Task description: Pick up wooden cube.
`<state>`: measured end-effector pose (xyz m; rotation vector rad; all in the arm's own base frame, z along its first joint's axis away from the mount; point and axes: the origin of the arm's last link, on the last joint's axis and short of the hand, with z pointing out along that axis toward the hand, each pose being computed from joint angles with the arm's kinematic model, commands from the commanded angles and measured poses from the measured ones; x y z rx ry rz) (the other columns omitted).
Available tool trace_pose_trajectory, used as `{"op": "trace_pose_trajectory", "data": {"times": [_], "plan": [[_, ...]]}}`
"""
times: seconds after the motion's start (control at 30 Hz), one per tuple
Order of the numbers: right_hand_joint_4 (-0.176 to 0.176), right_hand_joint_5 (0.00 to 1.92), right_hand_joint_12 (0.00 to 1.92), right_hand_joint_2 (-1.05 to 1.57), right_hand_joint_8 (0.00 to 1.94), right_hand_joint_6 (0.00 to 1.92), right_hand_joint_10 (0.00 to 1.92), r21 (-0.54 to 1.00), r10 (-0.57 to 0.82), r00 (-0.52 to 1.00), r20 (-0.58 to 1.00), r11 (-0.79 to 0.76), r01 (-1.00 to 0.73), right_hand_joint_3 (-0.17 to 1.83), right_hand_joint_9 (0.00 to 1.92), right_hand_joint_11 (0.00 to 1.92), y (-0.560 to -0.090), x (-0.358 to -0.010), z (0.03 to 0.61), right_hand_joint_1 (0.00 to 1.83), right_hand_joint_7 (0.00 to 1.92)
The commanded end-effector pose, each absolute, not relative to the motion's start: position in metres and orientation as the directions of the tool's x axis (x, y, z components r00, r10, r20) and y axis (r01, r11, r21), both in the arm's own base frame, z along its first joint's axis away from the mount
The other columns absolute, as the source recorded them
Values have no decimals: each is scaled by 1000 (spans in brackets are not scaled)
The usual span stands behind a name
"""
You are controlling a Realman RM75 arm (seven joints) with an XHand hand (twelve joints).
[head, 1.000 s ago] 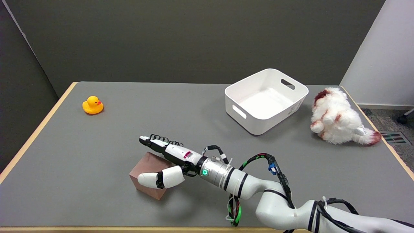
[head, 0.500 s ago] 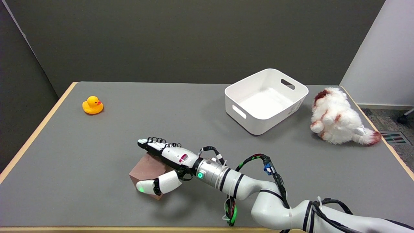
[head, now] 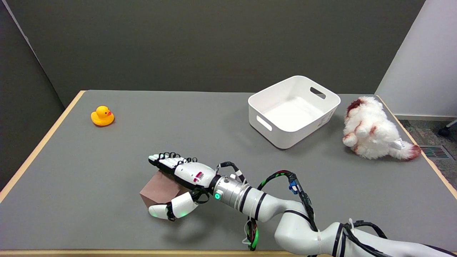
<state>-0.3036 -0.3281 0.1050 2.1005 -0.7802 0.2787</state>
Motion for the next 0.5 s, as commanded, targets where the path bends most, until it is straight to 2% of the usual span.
{"op": "trace_pose_trajectory", "data": {"times": [0.03,0.43,0.5], "plan": [[-136,-1,697,651,1,-1,1,685,-393,820,416,-459,-566,667,-1,-1,-328,-302,105,559,-1],[-136,-1,661,645,-1,-1,-1,711,-377,840,392,-455,-536,662,-1,-1,-329,-308,110,596,-1],[-135,-1,662,577,-1,-1,6,712,-374,839,395,-452,-537,807,-1,-1,-329,-310,111,614,-1]]}}
